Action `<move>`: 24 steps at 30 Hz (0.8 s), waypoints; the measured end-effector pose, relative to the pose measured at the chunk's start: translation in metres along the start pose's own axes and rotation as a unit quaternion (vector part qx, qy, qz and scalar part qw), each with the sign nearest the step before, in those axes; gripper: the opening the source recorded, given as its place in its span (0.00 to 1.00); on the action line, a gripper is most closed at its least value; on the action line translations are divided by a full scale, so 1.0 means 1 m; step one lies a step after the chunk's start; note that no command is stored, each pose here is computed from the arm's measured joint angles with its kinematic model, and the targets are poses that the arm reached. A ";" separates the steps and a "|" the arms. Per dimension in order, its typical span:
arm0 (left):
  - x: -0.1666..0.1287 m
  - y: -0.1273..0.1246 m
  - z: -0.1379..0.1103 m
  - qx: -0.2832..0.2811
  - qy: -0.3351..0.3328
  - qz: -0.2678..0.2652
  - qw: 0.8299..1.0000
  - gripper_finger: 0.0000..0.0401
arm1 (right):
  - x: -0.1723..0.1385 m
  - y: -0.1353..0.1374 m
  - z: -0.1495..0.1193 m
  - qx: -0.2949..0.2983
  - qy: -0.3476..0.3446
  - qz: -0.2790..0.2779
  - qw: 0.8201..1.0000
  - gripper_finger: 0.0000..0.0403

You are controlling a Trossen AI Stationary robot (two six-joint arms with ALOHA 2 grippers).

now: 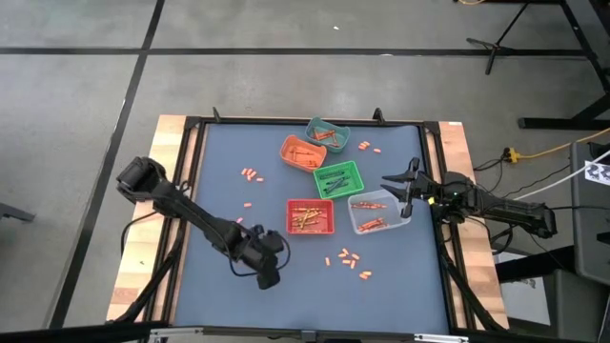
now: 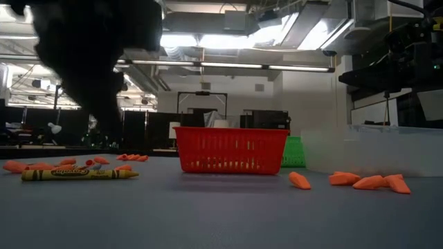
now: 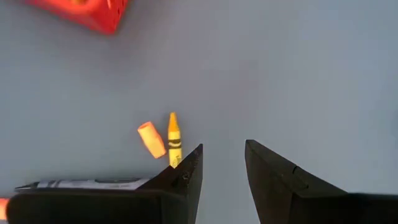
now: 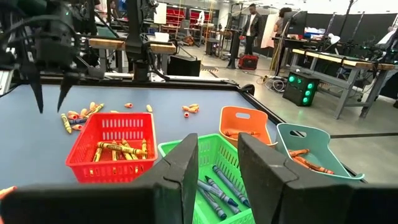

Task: Sort crayons
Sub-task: Put the yellow crayon into the red bin

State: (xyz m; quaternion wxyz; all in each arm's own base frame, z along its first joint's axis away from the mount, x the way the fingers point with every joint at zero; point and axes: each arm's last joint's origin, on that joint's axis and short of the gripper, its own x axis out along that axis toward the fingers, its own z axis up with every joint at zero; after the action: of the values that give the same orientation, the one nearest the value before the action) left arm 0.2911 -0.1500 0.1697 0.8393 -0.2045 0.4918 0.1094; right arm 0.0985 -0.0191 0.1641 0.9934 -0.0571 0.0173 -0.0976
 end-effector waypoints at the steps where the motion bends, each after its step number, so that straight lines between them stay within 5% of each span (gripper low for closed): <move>1: 0.004 0.000 -0.002 0.003 0.004 0.006 1.000 0.26 | 0.000 0.000 0.000 0.000 0.000 0.000 1.000 0.28; 10: 0.036 0.002 -0.016 0.018 0.033 0.048 0.998 0.26 | 0.000 0.000 0.000 0.000 0.000 0.000 1.000 0.28; 24: 0.034 0.002 -0.015 0.016 0.037 0.043 0.998 0.26 | 0.000 0.000 0.000 0.000 0.000 0.000 1.000 0.28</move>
State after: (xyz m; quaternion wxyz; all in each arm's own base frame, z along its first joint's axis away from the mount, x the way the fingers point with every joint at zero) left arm 0.2952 -0.1551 0.1332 0.8180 -0.1739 0.5326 0.1299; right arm 0.0984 -0.0192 0.1642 0.9934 -0.0571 0.0170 -0.0976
